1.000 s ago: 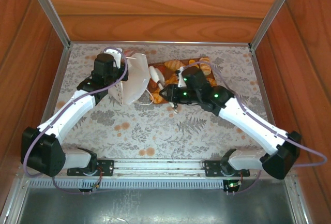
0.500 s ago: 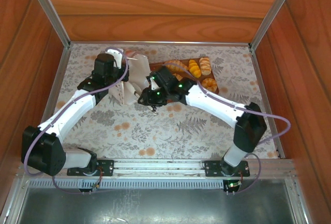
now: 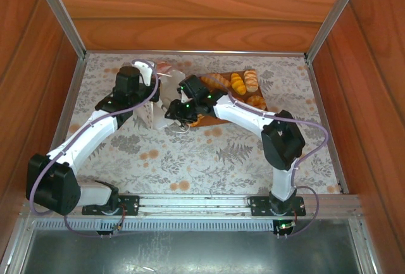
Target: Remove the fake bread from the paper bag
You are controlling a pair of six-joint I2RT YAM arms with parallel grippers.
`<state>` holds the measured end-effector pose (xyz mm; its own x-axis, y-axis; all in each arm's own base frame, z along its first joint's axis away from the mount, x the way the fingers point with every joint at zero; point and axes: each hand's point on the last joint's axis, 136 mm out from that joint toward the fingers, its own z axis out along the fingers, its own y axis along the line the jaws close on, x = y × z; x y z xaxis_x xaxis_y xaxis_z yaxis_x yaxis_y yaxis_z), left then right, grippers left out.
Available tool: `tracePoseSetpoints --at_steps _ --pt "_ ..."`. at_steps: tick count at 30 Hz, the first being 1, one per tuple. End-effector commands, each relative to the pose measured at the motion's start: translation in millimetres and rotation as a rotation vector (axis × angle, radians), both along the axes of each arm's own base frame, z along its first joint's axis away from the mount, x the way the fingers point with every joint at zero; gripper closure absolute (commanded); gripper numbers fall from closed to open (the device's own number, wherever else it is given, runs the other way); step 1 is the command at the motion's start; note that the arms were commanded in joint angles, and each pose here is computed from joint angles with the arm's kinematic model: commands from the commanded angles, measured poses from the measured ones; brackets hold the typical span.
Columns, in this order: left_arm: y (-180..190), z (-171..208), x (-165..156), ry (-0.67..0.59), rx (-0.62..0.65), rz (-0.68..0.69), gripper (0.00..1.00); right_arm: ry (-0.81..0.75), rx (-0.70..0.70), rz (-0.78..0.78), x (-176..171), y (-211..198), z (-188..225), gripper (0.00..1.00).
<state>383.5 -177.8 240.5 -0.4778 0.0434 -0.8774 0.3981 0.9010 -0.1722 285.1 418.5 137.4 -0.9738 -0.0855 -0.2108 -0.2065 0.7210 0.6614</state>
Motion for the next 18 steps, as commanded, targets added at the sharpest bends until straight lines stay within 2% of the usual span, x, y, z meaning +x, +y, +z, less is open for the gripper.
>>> tracePoseSetpoints --at_steps 1,11,18 --pt "-3.5 4.2 -2.4 -0.021 -0.01 -0.032 1.0 0.003 0.1 -0.008 13.0 15.8 13.8 0.49" --pt "-7.0 2.7 -1.1 -0.01 -0.023 -0.043 1.0 0.069 0.19 0.009 19.7 33.4 5.5 0.48" --pt "-10.4 2.1 -1.1 -0.003 -0.028 -0.057 1.0 0.085 0.186 0.0 28.4 38.1 -3.5 0.46"
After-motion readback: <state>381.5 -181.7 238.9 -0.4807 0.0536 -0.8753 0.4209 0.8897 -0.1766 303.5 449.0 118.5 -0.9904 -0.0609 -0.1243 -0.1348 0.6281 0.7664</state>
